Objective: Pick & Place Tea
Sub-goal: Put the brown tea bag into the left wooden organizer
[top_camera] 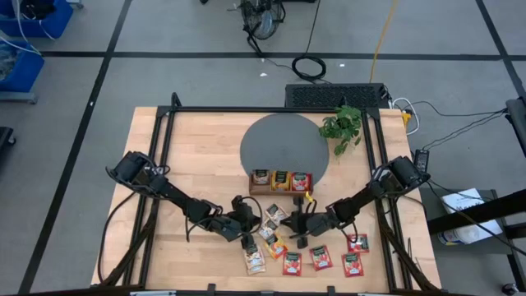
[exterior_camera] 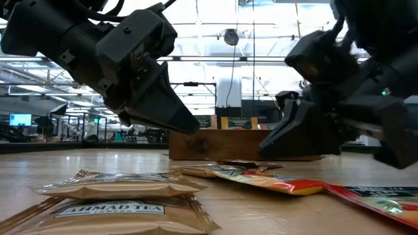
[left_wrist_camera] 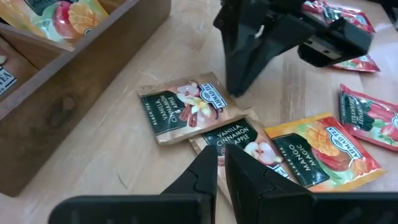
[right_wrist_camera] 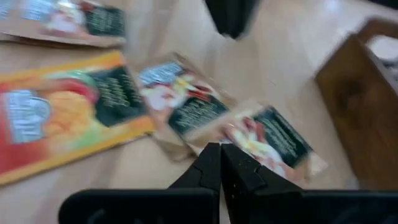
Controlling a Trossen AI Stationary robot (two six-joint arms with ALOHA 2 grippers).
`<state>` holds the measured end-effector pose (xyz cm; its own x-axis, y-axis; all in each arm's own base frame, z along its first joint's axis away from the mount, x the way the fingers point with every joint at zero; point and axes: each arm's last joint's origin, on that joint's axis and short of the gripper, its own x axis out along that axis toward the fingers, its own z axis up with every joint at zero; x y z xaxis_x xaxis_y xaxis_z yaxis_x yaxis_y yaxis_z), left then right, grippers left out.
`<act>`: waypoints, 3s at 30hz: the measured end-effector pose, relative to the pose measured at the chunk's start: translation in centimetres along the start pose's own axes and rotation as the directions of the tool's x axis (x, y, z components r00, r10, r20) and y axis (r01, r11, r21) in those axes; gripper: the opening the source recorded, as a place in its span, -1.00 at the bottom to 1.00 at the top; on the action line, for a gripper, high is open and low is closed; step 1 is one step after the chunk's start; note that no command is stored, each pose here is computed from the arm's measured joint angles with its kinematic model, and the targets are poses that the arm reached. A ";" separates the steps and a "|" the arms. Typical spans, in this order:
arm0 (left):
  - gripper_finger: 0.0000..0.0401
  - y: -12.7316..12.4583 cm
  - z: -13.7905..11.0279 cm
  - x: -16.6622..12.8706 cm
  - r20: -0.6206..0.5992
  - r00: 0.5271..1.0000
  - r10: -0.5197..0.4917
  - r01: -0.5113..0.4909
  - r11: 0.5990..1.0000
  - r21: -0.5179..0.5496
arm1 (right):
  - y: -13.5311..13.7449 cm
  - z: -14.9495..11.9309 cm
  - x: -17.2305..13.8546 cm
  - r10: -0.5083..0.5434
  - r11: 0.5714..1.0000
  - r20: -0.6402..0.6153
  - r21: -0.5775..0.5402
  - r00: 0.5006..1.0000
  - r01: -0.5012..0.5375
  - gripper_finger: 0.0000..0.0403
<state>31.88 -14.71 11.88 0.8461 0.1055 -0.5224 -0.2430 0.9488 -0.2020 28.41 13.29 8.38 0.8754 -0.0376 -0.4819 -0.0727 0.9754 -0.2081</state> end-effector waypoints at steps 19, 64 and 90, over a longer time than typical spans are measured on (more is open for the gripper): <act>-0.82 0.0 0.0 0.0 -0.004 1.000 -0.002 0.002 0.991 -0.137 | 0.4 -3.0 1.7 0.017 0.993 -0.082 0.121 0.996 -0.007 -1.00; -0.09 2.1 -0.9 0.7 -0.255 0.967 -0.026 -0.047 0.960 -0.276 | -0.9 -4.9 3.5 0.003 0.985 -0.068 0.173 0.998 0.009 -1.00; -0.95 0.9 1.3 0.2 -0.168 0.980 -0.102 0.100 0.995 -0.017 | 0.4 -4.0 2.8 0.032 0.999 -0.001 0.042 0.999 -0.032 -1.00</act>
<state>32.43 -13.47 12.64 0.7745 -0.0430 -0.6311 -0.1649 0.9494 -0.2672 28.92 12.65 3.50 0.8722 -0.0062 -0.4892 -0.0808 0.9844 -0.1566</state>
